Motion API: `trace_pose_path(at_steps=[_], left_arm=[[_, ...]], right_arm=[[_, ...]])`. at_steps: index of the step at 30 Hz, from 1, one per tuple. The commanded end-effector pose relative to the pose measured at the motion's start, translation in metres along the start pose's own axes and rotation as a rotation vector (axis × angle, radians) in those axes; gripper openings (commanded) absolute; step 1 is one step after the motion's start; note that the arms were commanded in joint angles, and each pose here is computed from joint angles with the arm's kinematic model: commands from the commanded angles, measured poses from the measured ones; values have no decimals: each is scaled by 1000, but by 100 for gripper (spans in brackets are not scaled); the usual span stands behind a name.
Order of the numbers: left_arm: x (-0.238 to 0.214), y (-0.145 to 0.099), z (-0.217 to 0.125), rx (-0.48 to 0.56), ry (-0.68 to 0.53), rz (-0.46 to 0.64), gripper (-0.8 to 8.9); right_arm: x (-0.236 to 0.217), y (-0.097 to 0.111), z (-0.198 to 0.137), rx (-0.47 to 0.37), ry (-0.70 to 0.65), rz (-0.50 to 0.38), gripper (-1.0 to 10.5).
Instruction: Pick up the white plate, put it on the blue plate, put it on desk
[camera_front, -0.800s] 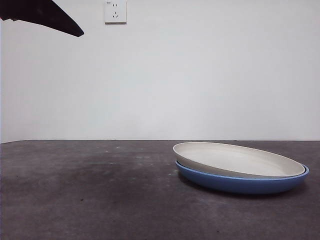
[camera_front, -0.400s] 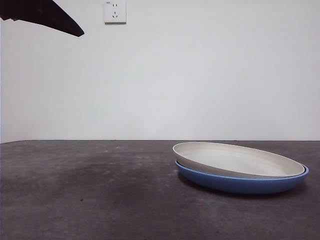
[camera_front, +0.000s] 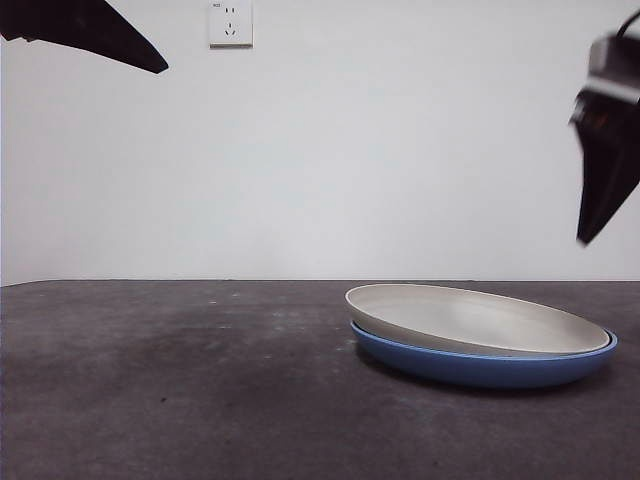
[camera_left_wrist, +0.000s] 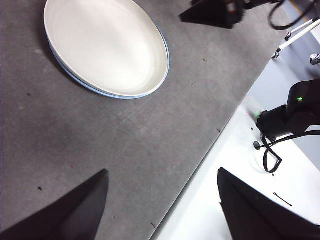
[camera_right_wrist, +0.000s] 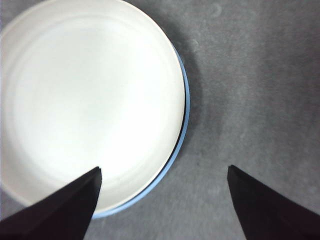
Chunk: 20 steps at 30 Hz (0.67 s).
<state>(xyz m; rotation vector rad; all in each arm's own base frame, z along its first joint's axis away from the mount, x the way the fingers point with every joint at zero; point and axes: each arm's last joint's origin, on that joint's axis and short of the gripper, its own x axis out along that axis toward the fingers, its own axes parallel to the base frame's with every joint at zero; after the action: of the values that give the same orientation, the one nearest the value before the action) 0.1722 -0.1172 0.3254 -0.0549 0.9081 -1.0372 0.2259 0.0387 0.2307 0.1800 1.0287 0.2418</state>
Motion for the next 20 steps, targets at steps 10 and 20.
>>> trace_pose_path(at_steps=[10, 20], left_arm=[[0, -1, 3, 26, -10, -7, 343], [0, -1, 3, 26, -10, -7, 343]], right_arm=[[67, -13, 11, 34, 86, -12, 304], [88, -17, 10, 41, 116, 3, 173]])
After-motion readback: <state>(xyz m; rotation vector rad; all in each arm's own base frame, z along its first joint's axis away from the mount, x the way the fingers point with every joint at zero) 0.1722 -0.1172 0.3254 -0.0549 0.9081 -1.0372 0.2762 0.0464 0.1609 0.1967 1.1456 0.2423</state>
